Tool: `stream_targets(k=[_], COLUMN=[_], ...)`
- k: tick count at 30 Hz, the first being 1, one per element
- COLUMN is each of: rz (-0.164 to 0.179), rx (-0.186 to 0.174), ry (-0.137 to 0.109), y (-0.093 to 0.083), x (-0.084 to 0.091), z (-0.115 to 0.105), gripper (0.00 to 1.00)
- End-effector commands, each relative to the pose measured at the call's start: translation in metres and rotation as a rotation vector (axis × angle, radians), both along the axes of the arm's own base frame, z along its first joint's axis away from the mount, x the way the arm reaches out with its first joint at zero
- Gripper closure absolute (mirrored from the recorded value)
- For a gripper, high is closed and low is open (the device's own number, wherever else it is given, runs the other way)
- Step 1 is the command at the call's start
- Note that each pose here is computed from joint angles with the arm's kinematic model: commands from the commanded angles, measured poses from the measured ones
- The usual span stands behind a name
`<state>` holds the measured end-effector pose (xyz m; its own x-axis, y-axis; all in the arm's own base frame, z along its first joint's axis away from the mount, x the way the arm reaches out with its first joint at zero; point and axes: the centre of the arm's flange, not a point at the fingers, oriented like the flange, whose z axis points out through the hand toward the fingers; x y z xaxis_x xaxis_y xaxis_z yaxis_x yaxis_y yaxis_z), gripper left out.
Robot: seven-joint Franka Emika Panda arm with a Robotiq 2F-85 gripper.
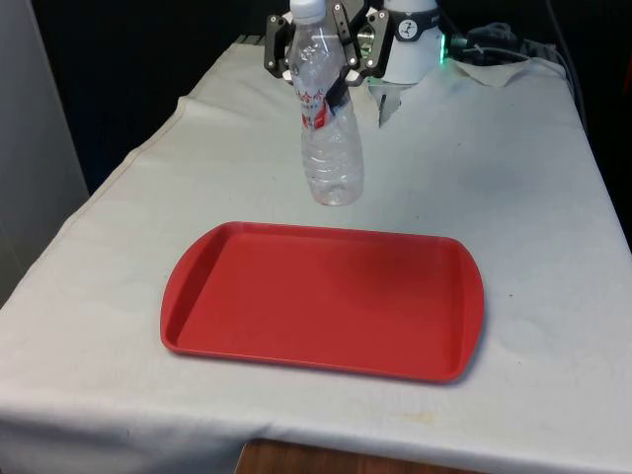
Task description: Place the bottle upright on the tray.
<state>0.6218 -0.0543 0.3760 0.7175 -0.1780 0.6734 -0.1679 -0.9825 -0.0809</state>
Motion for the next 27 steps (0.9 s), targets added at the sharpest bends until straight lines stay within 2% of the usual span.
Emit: stream_targets(k=[1, 7, 8, 9, 16, 17, 18, 23, 25, 26, 27], rz=[0.012, 0.023, 0.005, 0.024, 0.038, 0.019, 0.039, 0.048, 0.053, 0.033, 0.053], rx=[0.011, -0.002, -0.016, -0.004, -0.019, -0.034, -0.02, -0.032, -0.041, -0.053, -0.041], ry=[-0.026, -0.044, -0.022, -0.046, -0.058, -0.036, -0.06, -0.065, -0.065, -0.043, -0.065], y=[0.012, 0.016, 0.003, 0.016, 0.02, 0.006, 0.02, 0.022, 0.023, 0.009, 0.023], x=[0.001, 0.003, 0.002, 0.003, 0.004, 0.002, 0.004, 0.005, 0.005, 0.003, 0.005], z=[0.004, 0.002, -0.005, 0.002, 0.0, -0.006, 0.0, -0.005, -0.008, -0.014, -0.008], gripper=[1.0, 1.0, 1.0, 1.0, 1.0, 1.0, 1.0, 1.0, 1.0, 1.0, 1.0])
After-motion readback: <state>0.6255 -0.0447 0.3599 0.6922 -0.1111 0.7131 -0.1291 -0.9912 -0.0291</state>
